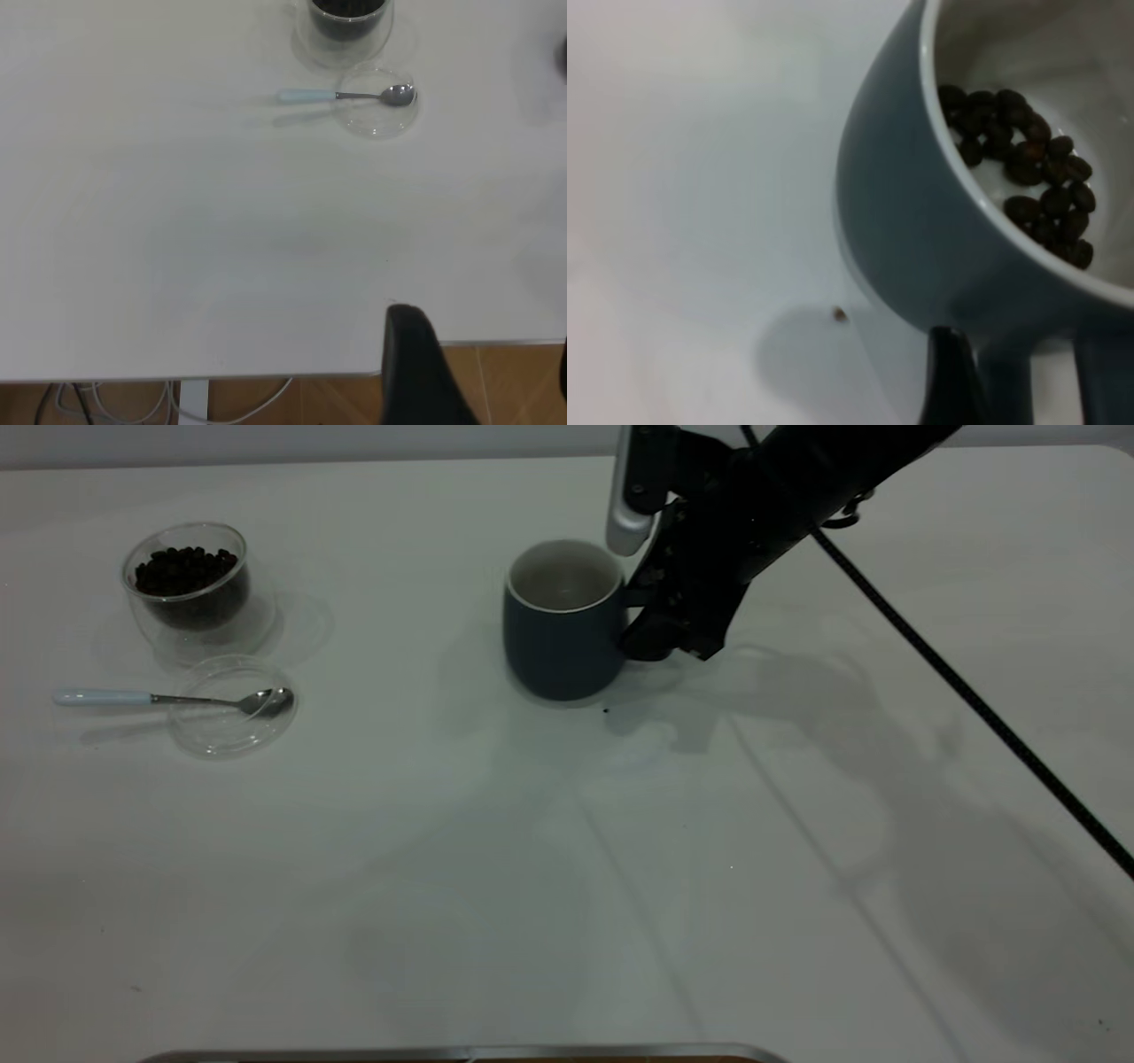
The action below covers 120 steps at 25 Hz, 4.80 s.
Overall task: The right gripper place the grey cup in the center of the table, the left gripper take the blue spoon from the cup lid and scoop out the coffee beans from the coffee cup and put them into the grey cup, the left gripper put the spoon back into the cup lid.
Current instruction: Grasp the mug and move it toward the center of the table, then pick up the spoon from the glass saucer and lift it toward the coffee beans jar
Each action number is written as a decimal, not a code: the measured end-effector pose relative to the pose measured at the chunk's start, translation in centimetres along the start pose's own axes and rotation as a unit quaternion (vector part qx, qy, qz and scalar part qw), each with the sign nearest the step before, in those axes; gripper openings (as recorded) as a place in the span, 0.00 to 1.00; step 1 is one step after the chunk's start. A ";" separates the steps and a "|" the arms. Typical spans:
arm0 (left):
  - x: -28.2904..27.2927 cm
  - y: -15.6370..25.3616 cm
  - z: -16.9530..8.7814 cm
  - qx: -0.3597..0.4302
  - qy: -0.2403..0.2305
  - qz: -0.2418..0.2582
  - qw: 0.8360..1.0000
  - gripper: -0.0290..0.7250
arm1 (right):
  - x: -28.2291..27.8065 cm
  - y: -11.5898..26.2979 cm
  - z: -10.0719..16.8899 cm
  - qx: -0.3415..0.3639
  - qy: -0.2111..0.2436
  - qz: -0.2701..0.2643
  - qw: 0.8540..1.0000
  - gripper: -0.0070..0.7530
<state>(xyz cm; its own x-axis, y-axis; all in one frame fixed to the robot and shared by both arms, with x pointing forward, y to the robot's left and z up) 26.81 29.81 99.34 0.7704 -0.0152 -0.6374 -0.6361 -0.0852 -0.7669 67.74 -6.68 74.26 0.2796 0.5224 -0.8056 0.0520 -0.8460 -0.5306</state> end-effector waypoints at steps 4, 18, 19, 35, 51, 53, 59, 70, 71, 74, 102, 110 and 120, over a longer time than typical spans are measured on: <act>0.0 0.0 0.0 0.000 0.000 0.000 1.000 0.64 | 0.2 -1.0 0.0 0.010 0.004 -0.011 1.000 0.69; 0.0 0.0 0.0 0.000 0.000 0.000 1.000 0.64 | -6.0 -4.1 0.1 0.039 -0.042 -0.002 0.998 0.68; 0.0 0.0 0.0 0.000 0.000 0.000 1.000 0.64 | -7.0 -4.5 0.6 0.047 -0.062 0.003 0.997 0.68; 0.0 0.0 0.0 0.000 0.000 0.000 1.000 0.64 | -33.4 -10.4 6.6 0.387 -0.029 0.096 0.917 0.68; 0.0 0.0 0.0 0.000 0.000 0.000 1.000 0.64 | -42.2 1.1 23.2 0.488 0.199 0.096 0.845 0.68; 0.0 0.0 0.0 0.000 0.000 0.000 1.000 0.64 | -41.9 1.8 24.2 0.491 0.218 0.078 0.840 0.68; 0.0 0.0 0.0 0.000 0.000 0.000 1.000 0.64 | -41.5 2.9 26.3 0.494 0.263 0.025 0.828 0.66; 0.0 0.0 0.0 0.000 0.000 0.000 1.000 0.64 | -44.0 2.4 28.5 0.460 0.358 -0.078 0.809 0.57; 0.0 0.0 0.0 0.000 0.000 0.000 1.000 0.64 | -44.0 2.4 28.4 0.460 0.359 -0.078 0.808 0.56; 0.0 0.0 0.0 0.000 0.000 0.000 1.000 0.64 | -44.0 2.4 28.4 0.461 0.359 -0.078 0.808 0.52; 0.1 -0.4 0.4 -0.057 -0.014 0.006 0.998 0.63 | -44.0 2.4 28.5 0.461 0.359 -0.079 0.807 0.33; 2.6 -7.2 1.4 -0.086 -0.078 0.086 0.989 0.63 | -44.0 2.4 28.5 0.462 0.359 -0.079 0.807 0.33; 10.9 -11.7 5.9 -0.068 -0.247 0.153 0.955 0.63 | -44.0 2.4 28.5 0.462 0.359 -0.079 0.807 0.33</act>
<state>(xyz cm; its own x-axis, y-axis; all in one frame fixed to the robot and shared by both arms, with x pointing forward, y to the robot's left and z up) 42.41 36.54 100.88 0.4140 0.4081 -0.8137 -0.7911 -0.2809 -0.5434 28.27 -28.67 100.94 0.8403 0.1390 -0.5240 -0.5029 -0.1615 -0.8491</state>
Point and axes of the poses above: a point on each arm's last joint axis where the gripper is mounted, x pointing out along that axis toward the gripper, z along the wrist's bending axis when the last joint is at zero, y = z × x, the point moved 6 cm from there along x, pointing out along that axis toward the gripper, and after that the axes turned 5 degrees about -x, right-handed, at the moved point
